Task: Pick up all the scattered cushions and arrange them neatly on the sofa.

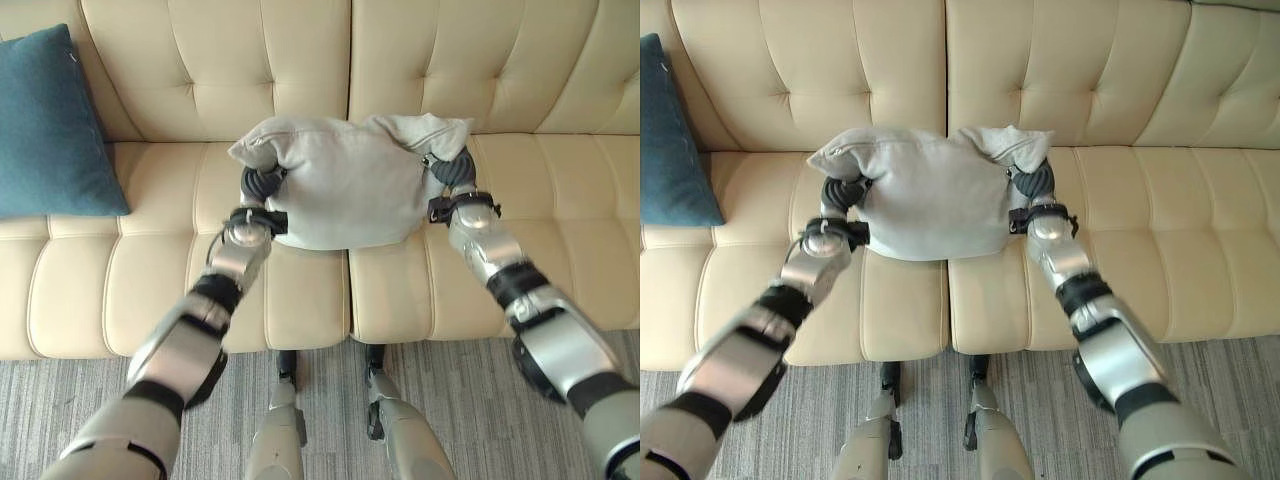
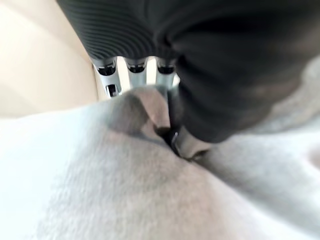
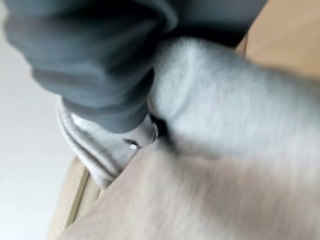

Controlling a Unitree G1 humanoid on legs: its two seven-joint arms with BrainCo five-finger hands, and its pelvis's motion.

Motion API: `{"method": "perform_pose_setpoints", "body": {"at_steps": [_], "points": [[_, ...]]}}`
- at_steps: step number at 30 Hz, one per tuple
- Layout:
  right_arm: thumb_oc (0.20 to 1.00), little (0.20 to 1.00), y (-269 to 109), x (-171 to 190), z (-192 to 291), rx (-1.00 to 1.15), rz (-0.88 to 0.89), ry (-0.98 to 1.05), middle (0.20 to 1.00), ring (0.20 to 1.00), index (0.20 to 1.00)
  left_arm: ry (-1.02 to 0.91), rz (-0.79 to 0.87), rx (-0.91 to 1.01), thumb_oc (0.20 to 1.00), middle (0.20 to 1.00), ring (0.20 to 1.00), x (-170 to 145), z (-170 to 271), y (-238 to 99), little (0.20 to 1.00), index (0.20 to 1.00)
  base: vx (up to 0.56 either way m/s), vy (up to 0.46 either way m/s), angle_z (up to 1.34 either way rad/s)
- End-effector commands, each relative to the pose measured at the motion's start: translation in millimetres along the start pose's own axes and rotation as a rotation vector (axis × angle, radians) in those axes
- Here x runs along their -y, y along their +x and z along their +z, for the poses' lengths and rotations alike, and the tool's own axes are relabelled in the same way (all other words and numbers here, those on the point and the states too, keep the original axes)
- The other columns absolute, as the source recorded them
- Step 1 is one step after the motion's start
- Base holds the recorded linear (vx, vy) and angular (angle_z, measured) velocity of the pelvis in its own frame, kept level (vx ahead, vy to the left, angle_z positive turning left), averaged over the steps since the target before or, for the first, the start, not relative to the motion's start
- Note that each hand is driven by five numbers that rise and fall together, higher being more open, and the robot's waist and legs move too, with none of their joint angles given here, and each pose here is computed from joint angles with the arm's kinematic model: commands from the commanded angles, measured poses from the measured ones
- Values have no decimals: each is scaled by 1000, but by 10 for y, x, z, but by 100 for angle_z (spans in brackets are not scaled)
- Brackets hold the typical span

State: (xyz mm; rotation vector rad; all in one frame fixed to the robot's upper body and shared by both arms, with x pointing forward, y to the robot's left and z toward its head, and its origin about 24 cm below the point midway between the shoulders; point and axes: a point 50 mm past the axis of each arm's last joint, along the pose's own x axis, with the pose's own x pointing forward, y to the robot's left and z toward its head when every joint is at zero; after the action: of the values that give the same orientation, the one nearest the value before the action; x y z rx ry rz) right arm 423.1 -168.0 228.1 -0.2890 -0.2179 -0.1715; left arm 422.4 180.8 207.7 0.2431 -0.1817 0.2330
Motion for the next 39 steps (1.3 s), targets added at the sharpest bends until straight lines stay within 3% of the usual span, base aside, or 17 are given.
{"method": "perform_pose_setpoints", "body": {"at_steps": [1,6,9,10,15,16,18,24,30,39], "points": [[1000,1000,100,199,406,114,-86,12,1000,1000,1000,-93,60,160,1000,1000,1000,-277,641,160,1000,1000,0,0,0],[1000,1000,113,742,573,163,-270,28,1000,1000,1000,-206,183,202,1000,1000,1000,-803,802,178,1000,1000,51,21,2],[1000,1000,9,1188,410,155,-384,79,1000,1000,1000,-207,235,224,1000,1000,1000,-1161,729,110,1000,1000,71,37,12],[1000,1000,4,1184,391,152,-383,78,1000,1000,1000,-205,234,221,1000,1000,1000,-1157,711,106,1000,1000,64,35,19],[1000,1000,-306,1373,-209,84,-428,132,1000,1000,1000,-189,259,140,1000,1000,1000,-1426,71,-170,1000,1000,87,44,6],[1000,1000,-485,1345,-484,50,-415,130,1000,1000,1000,-183,258,83,1000,1000,1000,-1440,-275,-359,1000,1000,83,50,1],[1000,1000,-603,1299,-643,27,-391,114,1000,1000,1000,-194,245,42,1000,1000,1000,-1391,-491,-490,1000,1000,61,35,-7],[1000,1000,-1356,1067,-1402,-159,-234,36,1000,1000,1000,-110,147,-181,1000,1000,1000,-1191,-1398,-1369,1000,1000,59,43,0],[1000,1000,-1834,781,-1894,-368,-108,17,1000,1000,1000,-54,52,-418,1000,1000,1000,-957,-1947,-1936,1000,1000,-12,55,1],[1000,1000,-2190,381,-2207,-538,17,86,1000,1000,1000,-38,-117,-528,1000,1000,1000,-532,-2145,-2243,1000,1000,-68,110,-4]]}}
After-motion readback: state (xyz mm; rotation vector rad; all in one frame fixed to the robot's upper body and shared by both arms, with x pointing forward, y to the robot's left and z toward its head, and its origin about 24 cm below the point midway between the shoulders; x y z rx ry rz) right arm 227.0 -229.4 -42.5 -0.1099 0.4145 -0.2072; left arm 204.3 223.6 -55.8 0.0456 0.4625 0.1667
